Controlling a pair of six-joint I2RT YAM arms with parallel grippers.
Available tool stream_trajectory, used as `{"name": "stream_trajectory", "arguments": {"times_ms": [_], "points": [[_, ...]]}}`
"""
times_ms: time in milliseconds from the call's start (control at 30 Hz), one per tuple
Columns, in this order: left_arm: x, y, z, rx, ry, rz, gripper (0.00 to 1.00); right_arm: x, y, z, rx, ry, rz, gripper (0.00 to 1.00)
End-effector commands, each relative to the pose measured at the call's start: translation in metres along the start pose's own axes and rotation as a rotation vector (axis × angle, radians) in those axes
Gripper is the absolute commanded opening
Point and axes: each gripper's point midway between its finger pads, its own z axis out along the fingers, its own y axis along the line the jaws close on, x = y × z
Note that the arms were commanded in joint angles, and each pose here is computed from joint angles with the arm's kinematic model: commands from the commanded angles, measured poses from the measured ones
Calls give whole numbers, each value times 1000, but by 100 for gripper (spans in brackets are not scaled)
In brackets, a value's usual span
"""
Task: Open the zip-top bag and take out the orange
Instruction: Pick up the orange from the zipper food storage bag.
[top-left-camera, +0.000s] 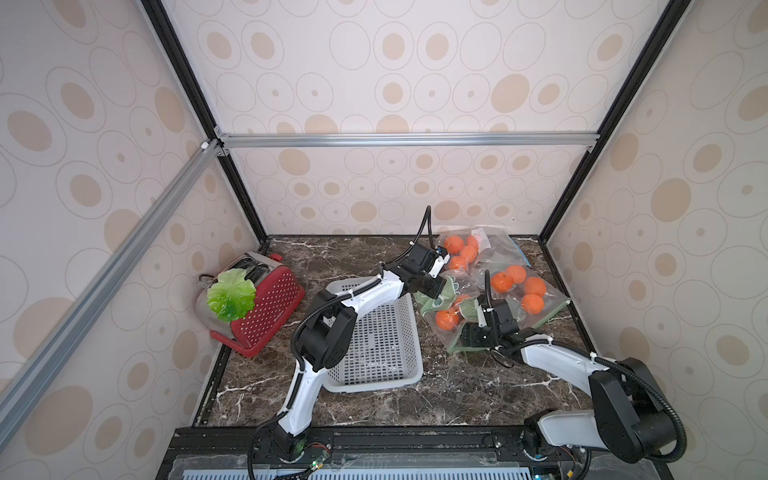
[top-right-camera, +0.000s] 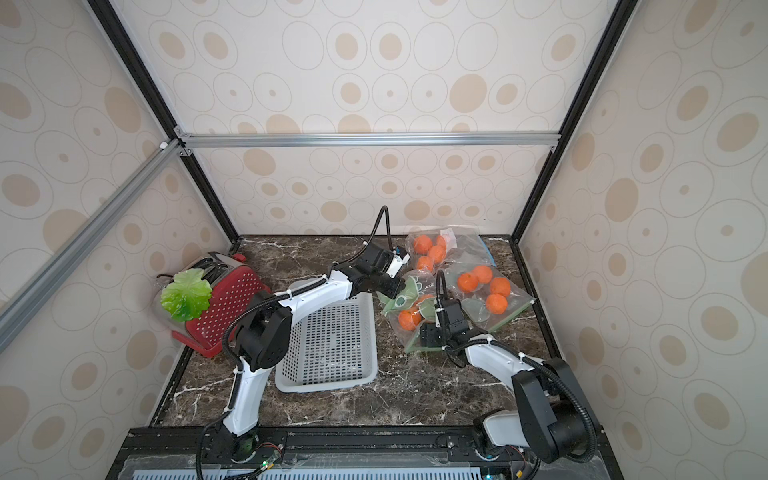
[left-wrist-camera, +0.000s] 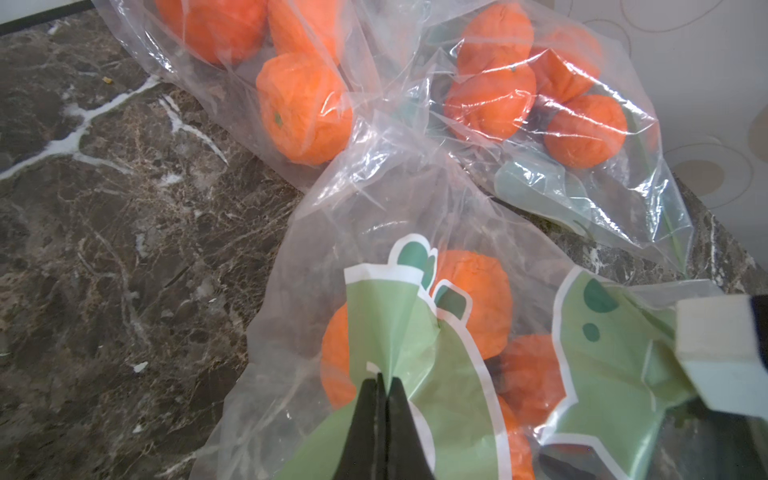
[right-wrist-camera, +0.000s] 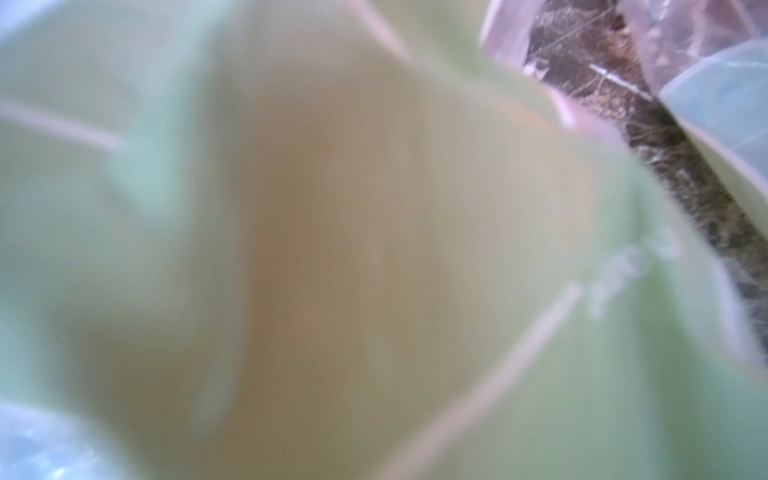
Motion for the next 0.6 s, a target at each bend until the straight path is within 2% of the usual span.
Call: {"name": "stream_trajectory", "arguments": {"times_ms": [0,233,400,567], "points": [[1,4,3,-4,5,-1,0,-10,-1,3,17,-32,19,79],[4,6,4,-14,18,1,0,-10,6,3,-30,-45,27,65],[4,15,2,-43,20,-8,0,-11,9,-23,-50,-43,12,57],[-2,26,-2,-86,-4,-27,0,4,13,-52,-102,-37,22,53]]}}
